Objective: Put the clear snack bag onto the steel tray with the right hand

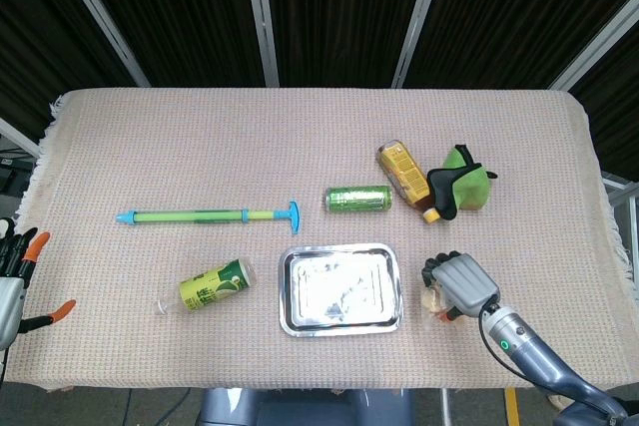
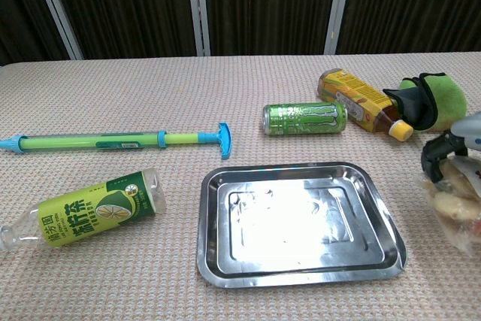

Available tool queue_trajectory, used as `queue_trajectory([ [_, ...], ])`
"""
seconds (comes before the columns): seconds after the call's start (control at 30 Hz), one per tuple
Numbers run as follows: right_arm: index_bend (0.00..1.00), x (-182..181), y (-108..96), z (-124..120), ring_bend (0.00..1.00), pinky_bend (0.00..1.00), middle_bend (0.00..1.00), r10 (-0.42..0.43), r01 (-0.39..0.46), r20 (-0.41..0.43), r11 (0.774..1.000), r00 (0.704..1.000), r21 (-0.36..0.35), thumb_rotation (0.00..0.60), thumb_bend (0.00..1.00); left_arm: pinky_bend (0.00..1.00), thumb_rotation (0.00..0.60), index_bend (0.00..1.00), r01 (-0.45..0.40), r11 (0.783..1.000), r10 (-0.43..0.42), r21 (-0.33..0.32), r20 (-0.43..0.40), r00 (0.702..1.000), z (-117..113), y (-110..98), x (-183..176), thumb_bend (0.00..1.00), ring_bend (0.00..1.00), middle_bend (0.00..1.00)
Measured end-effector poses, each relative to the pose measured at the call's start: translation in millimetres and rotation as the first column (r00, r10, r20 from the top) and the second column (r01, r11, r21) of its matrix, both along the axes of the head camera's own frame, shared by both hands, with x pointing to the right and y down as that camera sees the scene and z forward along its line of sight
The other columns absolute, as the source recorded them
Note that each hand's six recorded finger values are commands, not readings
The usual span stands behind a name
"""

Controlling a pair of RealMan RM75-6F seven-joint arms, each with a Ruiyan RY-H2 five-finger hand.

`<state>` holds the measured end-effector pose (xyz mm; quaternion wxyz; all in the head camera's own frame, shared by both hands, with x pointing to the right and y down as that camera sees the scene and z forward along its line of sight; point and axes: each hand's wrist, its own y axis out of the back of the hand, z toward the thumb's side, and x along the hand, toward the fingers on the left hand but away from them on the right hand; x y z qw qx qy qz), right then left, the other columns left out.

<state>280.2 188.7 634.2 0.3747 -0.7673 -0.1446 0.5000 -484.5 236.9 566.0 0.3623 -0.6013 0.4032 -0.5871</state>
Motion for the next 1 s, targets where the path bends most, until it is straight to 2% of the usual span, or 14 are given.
queue_trajectory([
  [0.17,0.54,-37,-17,-26,0.32,0.50,0.37,-0.049,0.045,0.112,0.998,0.992,0.043,0.600,0.09,0.00,0.484,0.06,0.000,1.000,0.000,-0.001,-0.001,1.000,0,0,0,0.07,0.00,0.00],
  [0.27,0.54,-61,-23,-31,0.32,0.50,0.37,-0.077,0.070,0.179,0.997,0.981,0.045,0.600,0.09,0.00,0.481,0.06,0.003,1.000,-0.003,-0.003,0.001,1.000,0,1,0,0.07,0.00,0.00],
  [0.47,0.51,-109,-20,-27,0.32,0.50,0.35,-0.131,0.136,0.285,0.991,0.950,0.005,0.600,0.09,0.00,0.486,0.06,0.013,1.000,-0.013,-0.009,0.009,1.000,1,2,-4,0.07,0.00,0.00],
  [0.63,0.46,-140,-15,-16,0.26,0.47,0.31,-0.174,0.191,0.318,0.981,0.932,-0.023,0.600,0.09,0.00,0.488,0.06,0.018,1.000,-0.018,-0.016,0.012,1.000,3,2,-6,0.07,0.00,0.00],
  [0.73,0.35,-152,-12,-3,0.18,0.39,0.25,-0.202,0.221,0.305,0.975,0.931,-0.031,0.600,0.09,0.00,0.485,0.06,0.024,1.000,-0.023,-0.019,0.013,1.000,4,2,-8,0.07,0.00,0.00],
  [0.8,0.22,-158,-10,6,0.09,0.31,0.18,-0.220,0.239,0.286,0.970,0.933,-0.034,0.600,0.09,0.00,0.485,0.06,0.027,0.999,-0.026,-0.020,0.013,1.000,5,2,-9,0.07,0.00,0.00],
  [0.87,0.05,-162,-7,16,0.01,0.18,0.06,-0.235,0.254,0.263,0.966,0.936,-0.043,0.600,0.09,0.00,0.488,0.06,0.028,0.999,-0.028,-0.021,0.014,1.000,6,2,-11,0.07,0.00,0.00],
  [0.93,0.00,-164,-5,23,0.00,0.08,0.00,-0.244,0.263,0.242,0.963,0.939,-0.050,0.600,0.09,0.00,0.488,0.06,0.030,0.999,-0.029,-0.023,0.015,0.999,7,2,-12,0.07,0.00,0.00],
  [1.0,0.00,-163,-4,28,0.00,0.01,0.00,-0.252,0.269,0.218,0.962,0.943,-0.054,0.600,0.09,0.00,0.486,0.06,0.032,0.999,-0.031,-0.023,0.015,0.999,7,2,-13,0.07,0.00,0.00],
])
